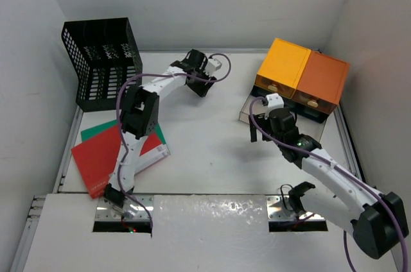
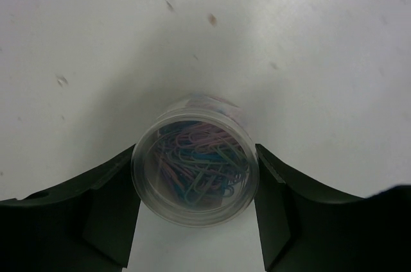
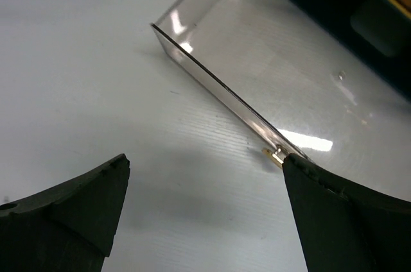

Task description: Organize the desk

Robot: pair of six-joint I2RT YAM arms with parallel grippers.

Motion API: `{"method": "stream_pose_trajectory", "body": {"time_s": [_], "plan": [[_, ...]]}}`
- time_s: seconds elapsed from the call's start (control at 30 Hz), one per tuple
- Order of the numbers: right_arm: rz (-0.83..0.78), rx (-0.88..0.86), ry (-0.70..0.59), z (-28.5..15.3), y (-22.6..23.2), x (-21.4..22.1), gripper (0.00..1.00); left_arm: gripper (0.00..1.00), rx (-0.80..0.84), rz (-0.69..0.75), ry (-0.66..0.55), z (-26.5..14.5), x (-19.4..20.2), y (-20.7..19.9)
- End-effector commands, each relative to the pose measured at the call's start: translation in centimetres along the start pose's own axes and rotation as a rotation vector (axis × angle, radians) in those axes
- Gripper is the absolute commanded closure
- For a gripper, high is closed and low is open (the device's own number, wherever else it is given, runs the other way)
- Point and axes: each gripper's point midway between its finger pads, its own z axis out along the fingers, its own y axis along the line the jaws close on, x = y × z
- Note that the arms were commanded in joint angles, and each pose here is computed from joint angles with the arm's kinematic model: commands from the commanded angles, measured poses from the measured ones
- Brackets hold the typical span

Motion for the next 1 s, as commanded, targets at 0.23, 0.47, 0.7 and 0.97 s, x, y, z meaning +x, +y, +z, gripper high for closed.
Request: {"method": "stream_pose_trajectory", "body": {"time_s": [0.23, 0.47, 0.7, 0.97], "plan": [[-0.030, -0.371, -0.166, -3.6, 6.3, -8.1, 0.01, 1.00, 0.258, 0.452, -0.147, -18.6, 1.9, -7.6], [-0.103, -0.827, -0.316, -7.0, 13.4, -11.2, 0.01, 1.00, 0.466, 0.509, -0.128, -24.6, 6.1, -14.1], [-0.319, -1.101, -0.486, -10.3, 16.6, -11.2, 0.05, 1.00, 0.563, 0.548, -0.199, -28.7, 6.7, -17.0], [-0.321, -1.209, -0.499, -10.6, 18.5, -9.7, 0.06, 1.00, 0.630, 0.598, -0.214, -30.1, 6.9, -21.4]]}}
